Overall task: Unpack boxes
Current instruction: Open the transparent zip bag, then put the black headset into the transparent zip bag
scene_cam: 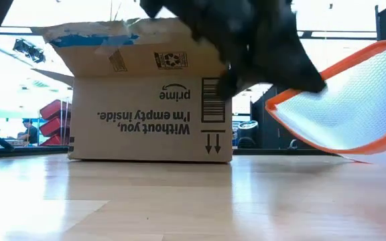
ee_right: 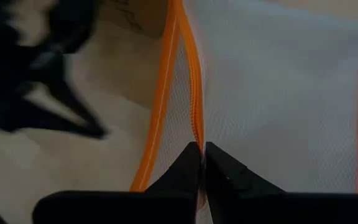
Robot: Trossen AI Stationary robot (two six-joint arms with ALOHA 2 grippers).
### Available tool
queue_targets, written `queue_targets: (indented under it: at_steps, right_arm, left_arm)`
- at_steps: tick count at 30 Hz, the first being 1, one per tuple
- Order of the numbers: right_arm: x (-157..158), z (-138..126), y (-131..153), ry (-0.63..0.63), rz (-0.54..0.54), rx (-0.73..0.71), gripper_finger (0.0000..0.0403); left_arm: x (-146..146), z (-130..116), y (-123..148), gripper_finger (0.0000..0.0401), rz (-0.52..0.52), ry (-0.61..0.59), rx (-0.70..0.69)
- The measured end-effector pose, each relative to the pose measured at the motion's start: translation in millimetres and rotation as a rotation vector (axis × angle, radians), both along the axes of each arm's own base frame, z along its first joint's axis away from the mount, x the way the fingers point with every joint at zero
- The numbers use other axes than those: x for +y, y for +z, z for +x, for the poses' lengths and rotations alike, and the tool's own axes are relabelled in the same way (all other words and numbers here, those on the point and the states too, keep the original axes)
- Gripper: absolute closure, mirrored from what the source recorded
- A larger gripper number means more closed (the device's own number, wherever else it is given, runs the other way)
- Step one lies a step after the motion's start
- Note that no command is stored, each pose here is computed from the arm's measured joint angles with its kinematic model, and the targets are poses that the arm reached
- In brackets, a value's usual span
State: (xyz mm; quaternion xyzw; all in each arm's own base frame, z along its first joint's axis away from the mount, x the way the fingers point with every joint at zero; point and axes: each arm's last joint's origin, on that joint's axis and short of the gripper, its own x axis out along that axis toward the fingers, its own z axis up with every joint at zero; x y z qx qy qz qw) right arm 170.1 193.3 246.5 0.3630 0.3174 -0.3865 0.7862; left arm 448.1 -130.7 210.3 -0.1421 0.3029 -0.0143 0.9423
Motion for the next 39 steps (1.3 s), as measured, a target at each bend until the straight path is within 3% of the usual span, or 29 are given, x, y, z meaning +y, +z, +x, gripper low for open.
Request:
queue_targets:
  at_steps: [6, 13, 16, 20, 25, 27, 29, 39]
  right_arm:
    - [-2.4, -1.9, 1.0, 0.004, 0.003, 0.039, 0.0403]
    - [-5.1, -4.1, 2.1, 0.009, 0.006, 0.085, 0.0403]
    - [-5.3, -4.3, 2.3, 0.010, 0.009, 0.089, 0.0403]
    - [-3.7, -1.3, 2.2, 0.006, 0.036, 0.068, 0.0403]
    - [0.3, 4.3, 2.5, 0.023, 0.080, 0.031, 0.0403]
    - [1.4, 7.1, 2.7, 0.035, 0.093, 0.020, 0.0403]
    - [1.4, 9.6, 2.9, 0.038, 0.103, 0.013, 0.0403]
    - [-6.1, 19.8, 2.9, 0.006, 0.115, 0.013, 0.0403]
  left_arm:
    - [5.1, -24.9, 82.8, 0.0397, 0.095, 0.033, -0.151]
    - [18.0, -72.9, 172.0, 0.0400, 0.197, 0.096, -0.312]
    - [42.0, -96.3, 199.5, 0.0396, 0.270, 0.213, -0.306]
    - [95.2, -108.4, 184.5, 0.0383, 0.401, 0.354, -0.032]
    - [148.0, -109.2, 137.1, 0.0358, 0.500, 0.231, 0.418]
    - [168.6, -110.5, 128.7, 0.0344, 0.446, 0.278, 0.495]
    - [189.7, -109.0, 119.3, 0.0326, 0.311, 0.437, 0.531]
    - [220.2, -91.2, 59.2, 0.0236, -0.024, 0.612, 0.774]
